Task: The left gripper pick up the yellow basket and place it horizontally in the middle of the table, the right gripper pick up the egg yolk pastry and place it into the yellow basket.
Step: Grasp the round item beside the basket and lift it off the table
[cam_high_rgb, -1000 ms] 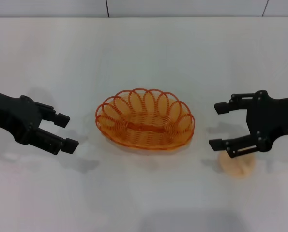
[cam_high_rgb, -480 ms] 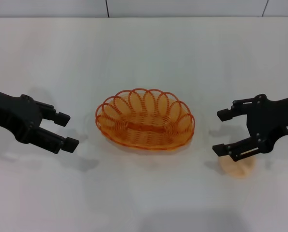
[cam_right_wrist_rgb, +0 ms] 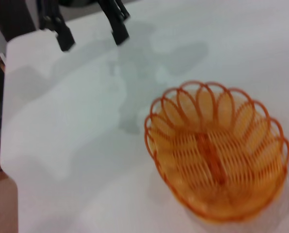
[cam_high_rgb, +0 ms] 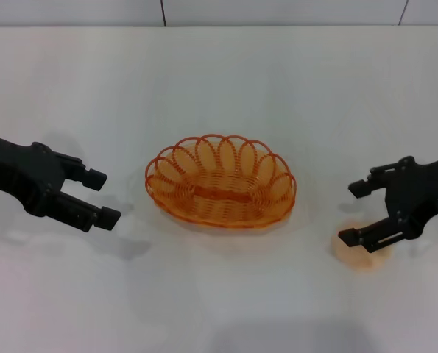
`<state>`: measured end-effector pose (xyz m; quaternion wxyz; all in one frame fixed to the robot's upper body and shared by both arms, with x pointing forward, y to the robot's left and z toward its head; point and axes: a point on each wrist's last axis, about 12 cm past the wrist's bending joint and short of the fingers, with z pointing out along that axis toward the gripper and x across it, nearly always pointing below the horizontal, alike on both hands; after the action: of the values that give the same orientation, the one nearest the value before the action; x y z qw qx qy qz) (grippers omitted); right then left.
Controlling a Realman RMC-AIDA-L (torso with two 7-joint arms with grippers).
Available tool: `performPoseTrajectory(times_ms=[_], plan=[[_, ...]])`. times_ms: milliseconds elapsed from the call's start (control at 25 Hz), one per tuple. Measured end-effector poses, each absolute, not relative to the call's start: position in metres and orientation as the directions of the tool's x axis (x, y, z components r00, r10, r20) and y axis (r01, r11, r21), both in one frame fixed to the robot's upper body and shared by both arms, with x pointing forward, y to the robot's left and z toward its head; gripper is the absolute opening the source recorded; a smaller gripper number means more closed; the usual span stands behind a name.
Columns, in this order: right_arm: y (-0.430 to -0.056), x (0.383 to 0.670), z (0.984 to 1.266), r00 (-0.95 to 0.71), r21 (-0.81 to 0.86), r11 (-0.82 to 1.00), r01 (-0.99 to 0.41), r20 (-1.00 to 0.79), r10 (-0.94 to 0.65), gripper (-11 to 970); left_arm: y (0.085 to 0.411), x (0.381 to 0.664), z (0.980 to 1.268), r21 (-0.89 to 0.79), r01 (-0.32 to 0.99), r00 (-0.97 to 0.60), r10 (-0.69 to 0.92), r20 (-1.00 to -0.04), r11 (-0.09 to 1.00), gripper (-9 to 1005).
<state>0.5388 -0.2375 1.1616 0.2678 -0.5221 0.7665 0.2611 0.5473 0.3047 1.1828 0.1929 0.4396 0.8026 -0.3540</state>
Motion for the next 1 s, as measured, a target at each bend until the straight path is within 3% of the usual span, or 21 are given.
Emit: performPoseTrajectory(times_ms=[440,880,1000], plan=[[-0.241,0.537,1.15,-0.373,0.139,0.366,-0.92,-0.597,-0.71,854,0.301,0.549,1.183,-0.402,0.844,-0.536,0.569,-0.624,0.354,878],[-0.235,0.539,1.143,-0.359,0.118,0.359,-0.926,-0.574,-0.736,770,0.299,0.549,1.183,-0.406,0.844,-0.537,0.565,-0.626,0.352,878],[-0.234,0.54,1.143,-0.356,0.112,0.36,-0.926,-0.575,-0.737,661,0.299,0.549,1.183,-0.406,0.844,-0.537,0.566,-0.626,0.352,878]])
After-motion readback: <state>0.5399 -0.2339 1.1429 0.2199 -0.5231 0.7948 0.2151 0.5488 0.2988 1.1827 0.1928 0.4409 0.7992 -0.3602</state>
